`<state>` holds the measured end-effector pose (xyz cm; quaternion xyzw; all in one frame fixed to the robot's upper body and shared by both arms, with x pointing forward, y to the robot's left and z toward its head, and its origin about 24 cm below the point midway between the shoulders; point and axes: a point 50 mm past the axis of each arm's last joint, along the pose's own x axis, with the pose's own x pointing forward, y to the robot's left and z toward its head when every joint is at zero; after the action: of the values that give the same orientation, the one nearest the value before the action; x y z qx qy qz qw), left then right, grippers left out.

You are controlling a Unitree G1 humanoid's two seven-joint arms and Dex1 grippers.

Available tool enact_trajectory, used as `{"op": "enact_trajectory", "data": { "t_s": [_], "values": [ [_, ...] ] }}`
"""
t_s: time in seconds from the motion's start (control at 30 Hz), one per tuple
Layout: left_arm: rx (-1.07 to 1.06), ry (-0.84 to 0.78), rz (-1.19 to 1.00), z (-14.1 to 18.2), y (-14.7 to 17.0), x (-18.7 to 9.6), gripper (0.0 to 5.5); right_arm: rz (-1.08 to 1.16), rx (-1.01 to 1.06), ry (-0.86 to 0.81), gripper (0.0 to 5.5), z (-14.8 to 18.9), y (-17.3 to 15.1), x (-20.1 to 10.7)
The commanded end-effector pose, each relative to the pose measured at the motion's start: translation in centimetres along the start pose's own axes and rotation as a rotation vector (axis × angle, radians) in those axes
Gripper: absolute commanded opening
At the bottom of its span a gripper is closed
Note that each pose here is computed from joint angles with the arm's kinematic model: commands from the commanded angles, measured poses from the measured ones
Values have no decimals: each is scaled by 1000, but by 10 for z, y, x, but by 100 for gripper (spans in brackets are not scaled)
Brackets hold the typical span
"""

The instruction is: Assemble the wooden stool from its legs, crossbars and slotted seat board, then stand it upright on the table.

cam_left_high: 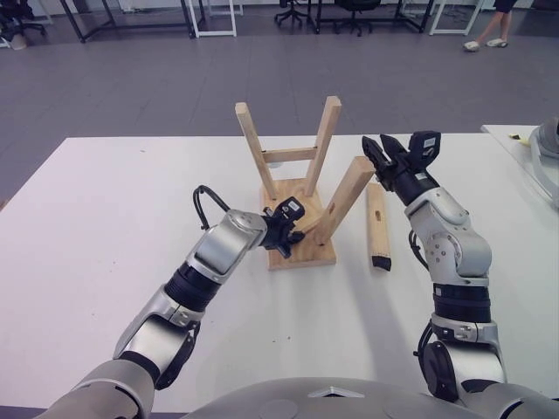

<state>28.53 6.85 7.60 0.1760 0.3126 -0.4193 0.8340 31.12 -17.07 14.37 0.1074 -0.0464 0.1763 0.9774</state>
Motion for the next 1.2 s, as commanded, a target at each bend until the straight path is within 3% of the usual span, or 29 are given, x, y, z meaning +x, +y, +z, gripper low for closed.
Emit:
{"op": "enact_trajectory", "data": {
  "t_s": [0.03,0.13,0.3,0.4,0.5,0.57,0.73,1.2],
  "values": [
    [8,-61,112,12,23,-21,130,-2,-4,-70,230,19,-1,7],
    [68,-223,208,37,38,-55,130,-29,37,-168,230,48,-9,13],
    [182,-423,230,66,29,-97,130,9,147,-308,230,94,-7,20],
    [303,-487,323,79,30,-123,130,173,297,-363,230,119,15,22],
    [431,-564,481,98,43,-148,130,357,526,-319,230,120,46,24],
    [488,-605,524,108,45,-154,130,412,581,-273,230,116,56,25],
    [559,-697,522,120,34,-163,130,507,603,-184,299,112,76,27],
    [585,-747,480,127,21,-161,130,528,727,-176,299,113,85,39]
  ]
}}
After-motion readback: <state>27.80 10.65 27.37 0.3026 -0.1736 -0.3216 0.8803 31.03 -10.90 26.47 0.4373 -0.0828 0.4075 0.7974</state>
